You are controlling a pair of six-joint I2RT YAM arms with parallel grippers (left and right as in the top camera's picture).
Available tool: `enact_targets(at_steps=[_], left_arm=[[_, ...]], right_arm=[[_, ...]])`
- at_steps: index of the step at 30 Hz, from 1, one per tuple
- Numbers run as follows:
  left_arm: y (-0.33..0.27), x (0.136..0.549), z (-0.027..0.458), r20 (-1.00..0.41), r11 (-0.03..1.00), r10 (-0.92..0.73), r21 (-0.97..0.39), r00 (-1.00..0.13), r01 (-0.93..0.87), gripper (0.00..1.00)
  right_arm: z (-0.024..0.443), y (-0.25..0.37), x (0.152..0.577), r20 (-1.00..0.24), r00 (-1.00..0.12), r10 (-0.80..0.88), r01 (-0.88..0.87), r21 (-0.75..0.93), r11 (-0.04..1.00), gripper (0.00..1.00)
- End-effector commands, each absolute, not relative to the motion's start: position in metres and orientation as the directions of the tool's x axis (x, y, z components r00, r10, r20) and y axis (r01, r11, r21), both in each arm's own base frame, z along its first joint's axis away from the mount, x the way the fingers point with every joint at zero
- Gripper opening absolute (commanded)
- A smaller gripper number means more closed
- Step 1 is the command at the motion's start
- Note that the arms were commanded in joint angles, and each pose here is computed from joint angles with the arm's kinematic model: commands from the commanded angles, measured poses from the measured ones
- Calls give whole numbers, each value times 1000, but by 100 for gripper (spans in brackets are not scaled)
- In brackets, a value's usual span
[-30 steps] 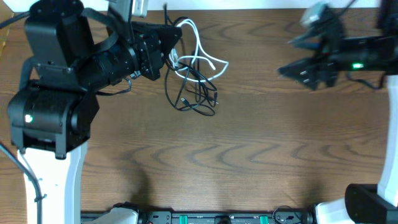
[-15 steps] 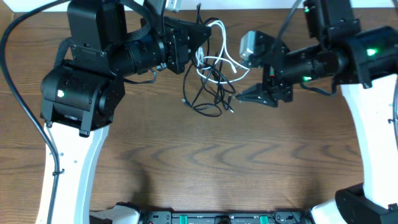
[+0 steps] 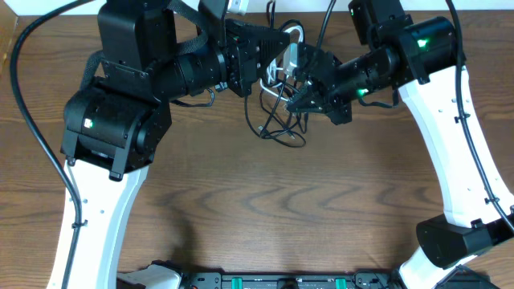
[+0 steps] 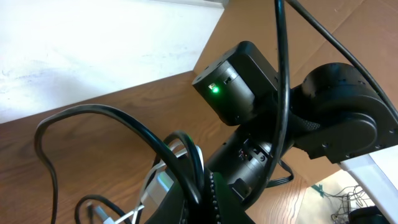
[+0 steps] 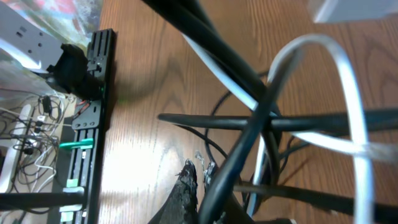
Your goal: Untangle cables
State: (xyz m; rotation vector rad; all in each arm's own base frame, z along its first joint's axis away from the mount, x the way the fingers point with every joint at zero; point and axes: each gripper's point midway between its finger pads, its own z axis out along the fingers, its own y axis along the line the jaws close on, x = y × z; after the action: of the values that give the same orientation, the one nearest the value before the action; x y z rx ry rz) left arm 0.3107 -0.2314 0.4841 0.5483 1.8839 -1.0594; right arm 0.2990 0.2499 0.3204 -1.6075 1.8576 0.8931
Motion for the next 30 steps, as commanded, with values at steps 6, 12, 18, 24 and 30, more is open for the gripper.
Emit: enact_targets(at_steps=[6,12,18,24,30], left_arm=[[-208,320,497,-867,583,-92,-445,-489,680,8],[-199,325,497,-867,603,-107,-445,-486,662,8],[-182,328,503,-874,632,-132,-438,-468,640,8],[-149,324,512,-885,686,-169,-422,-434,592,8],[-105,317,523,-897,760,-224,-406,-382,508,8]], right_arm=[[307,215,335,-677,-182,-713,-976,35,215,1],[305,176,359,-664,-256,-702,-945,18,328,1],[306,124,382,-668,-365,-648,-881,23,473,1],[308,62,401,-677,-475,-562,-780,29,625,1],[313,-6,412,-698,-570,-434,-638,44,769,1]])
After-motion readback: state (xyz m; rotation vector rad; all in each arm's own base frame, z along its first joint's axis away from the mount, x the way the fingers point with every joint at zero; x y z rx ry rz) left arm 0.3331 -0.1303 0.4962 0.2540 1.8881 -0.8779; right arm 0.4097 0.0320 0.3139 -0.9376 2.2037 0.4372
